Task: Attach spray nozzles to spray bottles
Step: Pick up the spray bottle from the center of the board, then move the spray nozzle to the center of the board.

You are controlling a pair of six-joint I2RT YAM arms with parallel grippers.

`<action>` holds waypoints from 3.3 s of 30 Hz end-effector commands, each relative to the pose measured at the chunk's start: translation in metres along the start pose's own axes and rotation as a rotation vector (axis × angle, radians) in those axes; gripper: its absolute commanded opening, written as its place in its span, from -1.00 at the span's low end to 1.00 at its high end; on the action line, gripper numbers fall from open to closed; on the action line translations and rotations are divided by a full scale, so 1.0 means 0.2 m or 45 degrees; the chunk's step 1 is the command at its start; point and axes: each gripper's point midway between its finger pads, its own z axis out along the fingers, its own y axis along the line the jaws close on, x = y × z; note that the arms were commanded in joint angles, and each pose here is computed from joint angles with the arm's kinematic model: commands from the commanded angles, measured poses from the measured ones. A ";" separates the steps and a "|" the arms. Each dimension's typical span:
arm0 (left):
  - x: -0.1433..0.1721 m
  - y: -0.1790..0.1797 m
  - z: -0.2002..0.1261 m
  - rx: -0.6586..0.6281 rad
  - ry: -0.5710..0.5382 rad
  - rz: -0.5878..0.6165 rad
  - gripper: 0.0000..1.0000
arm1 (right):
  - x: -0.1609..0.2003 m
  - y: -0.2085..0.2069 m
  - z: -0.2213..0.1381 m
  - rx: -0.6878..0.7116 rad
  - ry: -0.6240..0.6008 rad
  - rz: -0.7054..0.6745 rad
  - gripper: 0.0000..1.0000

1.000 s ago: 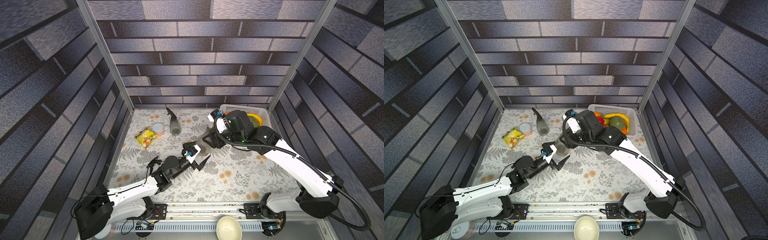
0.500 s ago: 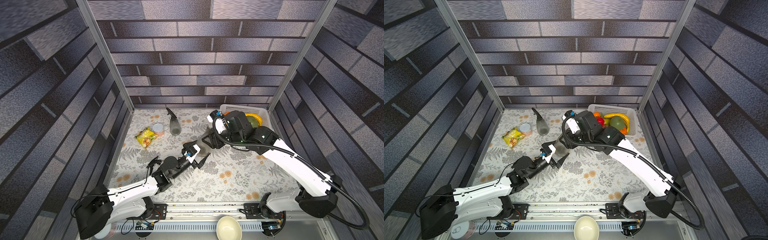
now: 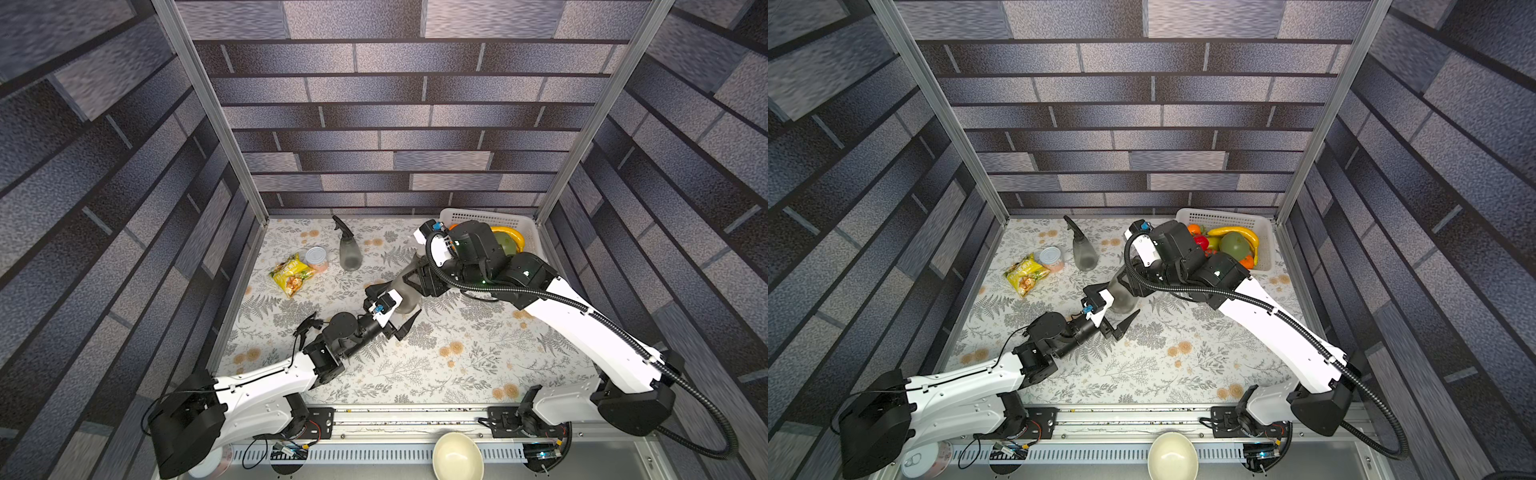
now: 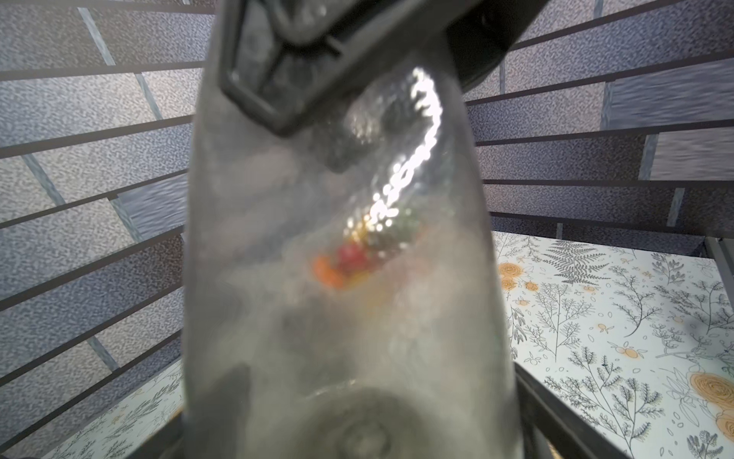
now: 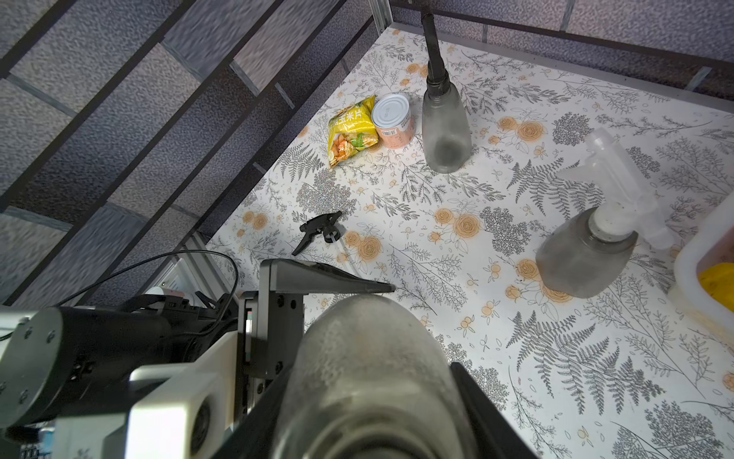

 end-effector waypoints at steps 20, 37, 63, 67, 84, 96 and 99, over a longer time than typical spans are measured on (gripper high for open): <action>-0.03 0.01 0.00 -0.014 -0.030 -0.023 0.90 | -0.03 0.07 -0.01 -0.083 -0.033 0.020 0.16; -0.09 0.15 -0.07 -0.184 -0.067 -0.051 0.69 | -0.15 0.11 -0.16 -0.099 -0.181 0.002 0.47; -0.65 0.52 -0.73 -0.572 -0.288 -0.130 0.64 | 0.45 0.16 0.96 -0.013 0.459 -0.377 -0.05; -0.65 0.52 -0.74 -0.572 -0.286 -0.130 0.63 | 0.61 0.19 1.18 -0.057 0.622 -0.437 0.02; -0.63 0.50 -0.71 -0.537 -0.276 -0.132 0.64 | 0.92 0.19 1.56 -0.074 0.849 -0.475 -0.20; -0.62 0.48 -0.69 -0.518 -0.280 -0.145 0.63 | 0.80 0.10 1.36 0.099 0.654 -0.347 -0.82; -0.60 0.47 -0.65 -0.500 -0.280 -0.167 0.63 | 0.87 -0.01 1.22 0.189 0.678 -0.211 -0.82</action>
